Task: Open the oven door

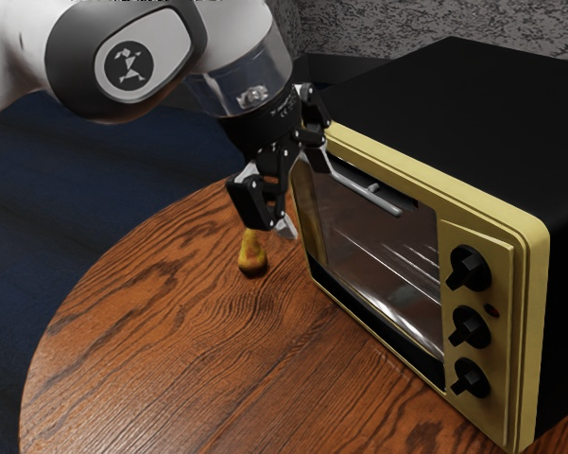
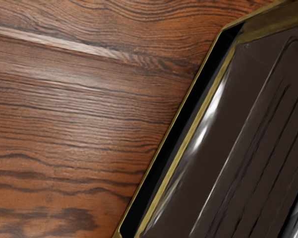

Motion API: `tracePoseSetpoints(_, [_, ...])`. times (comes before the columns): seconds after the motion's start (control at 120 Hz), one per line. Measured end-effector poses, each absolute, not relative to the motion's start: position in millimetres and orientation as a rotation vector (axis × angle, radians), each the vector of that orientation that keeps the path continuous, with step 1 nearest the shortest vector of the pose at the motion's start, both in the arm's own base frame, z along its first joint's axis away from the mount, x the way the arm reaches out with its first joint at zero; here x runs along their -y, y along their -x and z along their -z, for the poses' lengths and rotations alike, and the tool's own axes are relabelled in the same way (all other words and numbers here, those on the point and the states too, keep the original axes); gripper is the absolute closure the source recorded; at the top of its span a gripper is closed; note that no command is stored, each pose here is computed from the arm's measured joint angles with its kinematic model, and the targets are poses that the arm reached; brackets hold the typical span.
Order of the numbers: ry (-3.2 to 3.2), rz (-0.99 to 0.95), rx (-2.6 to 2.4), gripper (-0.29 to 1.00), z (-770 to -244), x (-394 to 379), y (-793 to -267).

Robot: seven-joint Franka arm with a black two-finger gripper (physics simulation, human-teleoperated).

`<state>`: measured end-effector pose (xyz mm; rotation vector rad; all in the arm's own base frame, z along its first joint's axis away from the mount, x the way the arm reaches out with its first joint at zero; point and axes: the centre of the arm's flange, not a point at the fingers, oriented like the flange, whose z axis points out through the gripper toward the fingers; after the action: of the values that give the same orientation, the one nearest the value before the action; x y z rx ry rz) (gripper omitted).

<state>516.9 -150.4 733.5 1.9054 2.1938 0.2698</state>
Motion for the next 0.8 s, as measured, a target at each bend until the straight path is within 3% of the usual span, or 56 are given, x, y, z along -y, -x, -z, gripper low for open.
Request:
tracePoseSetpoints(0.392, [-1.809, -0.328, -2.247, 0.0, -730.9, 86.5, -539.6])
tracePoseSetpoints(0.625, [-2.084, -0.362, -1.981, 0.0, -724.3, 209.7, -506.7])
tracePoseSetpoints(0.8, [-2.028, -0.415, -2.064, 0.0, -708.9, 171.4, -503.9])
